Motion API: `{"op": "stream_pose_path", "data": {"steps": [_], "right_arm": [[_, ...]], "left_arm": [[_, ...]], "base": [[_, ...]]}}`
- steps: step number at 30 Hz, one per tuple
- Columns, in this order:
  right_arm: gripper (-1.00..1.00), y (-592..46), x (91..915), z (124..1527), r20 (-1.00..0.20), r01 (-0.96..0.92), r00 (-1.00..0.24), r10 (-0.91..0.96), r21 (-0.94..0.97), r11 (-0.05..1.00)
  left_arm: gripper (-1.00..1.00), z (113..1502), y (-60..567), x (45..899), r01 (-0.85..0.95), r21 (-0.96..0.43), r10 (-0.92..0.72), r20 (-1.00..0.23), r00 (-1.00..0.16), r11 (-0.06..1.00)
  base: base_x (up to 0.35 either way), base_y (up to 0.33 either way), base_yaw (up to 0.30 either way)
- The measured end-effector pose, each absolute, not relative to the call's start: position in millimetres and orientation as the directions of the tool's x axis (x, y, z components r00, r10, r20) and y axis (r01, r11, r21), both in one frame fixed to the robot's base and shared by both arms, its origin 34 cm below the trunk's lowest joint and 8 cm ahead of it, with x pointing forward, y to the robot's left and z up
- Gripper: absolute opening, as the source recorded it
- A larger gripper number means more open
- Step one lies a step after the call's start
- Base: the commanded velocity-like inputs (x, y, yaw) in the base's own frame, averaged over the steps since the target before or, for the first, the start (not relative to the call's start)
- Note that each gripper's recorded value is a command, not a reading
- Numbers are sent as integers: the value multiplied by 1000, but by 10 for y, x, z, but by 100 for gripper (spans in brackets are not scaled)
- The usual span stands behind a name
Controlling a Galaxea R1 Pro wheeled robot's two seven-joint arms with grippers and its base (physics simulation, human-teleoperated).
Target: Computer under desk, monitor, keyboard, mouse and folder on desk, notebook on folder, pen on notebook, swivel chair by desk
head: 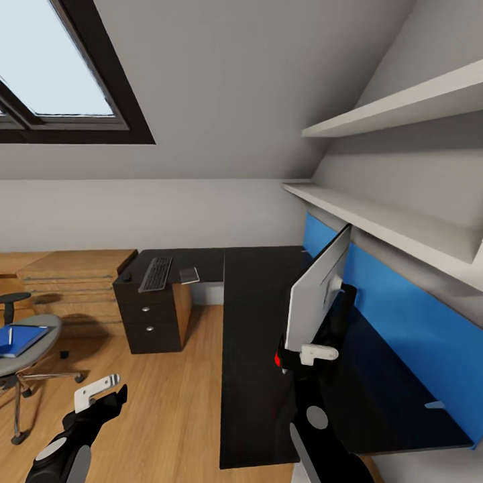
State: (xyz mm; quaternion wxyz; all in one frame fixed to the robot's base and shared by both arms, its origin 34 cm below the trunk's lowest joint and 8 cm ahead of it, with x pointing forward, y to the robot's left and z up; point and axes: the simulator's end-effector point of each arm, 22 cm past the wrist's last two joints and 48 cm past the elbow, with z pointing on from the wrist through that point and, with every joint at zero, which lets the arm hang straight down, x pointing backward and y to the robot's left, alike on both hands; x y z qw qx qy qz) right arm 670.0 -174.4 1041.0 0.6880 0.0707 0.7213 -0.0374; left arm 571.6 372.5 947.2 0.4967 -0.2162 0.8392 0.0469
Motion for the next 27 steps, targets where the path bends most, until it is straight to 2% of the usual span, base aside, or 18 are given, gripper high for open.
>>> {"op": "stream_pose_path", "data": {"steps": [12,27], "right_arm": [[100,-1779,6704,10406,-998,160,-44,52,44,986],[100,-1835,6704,10393,-998,170,-47,40,31,985]], "left_arm": [[100,9471,3727,5717,-410,-134,-315,-854,-413,902],[100,9467,3725,5718,-409,-135,-316,-854,-415,902]], "base": [[151,13,0],[7,1,0]]}}
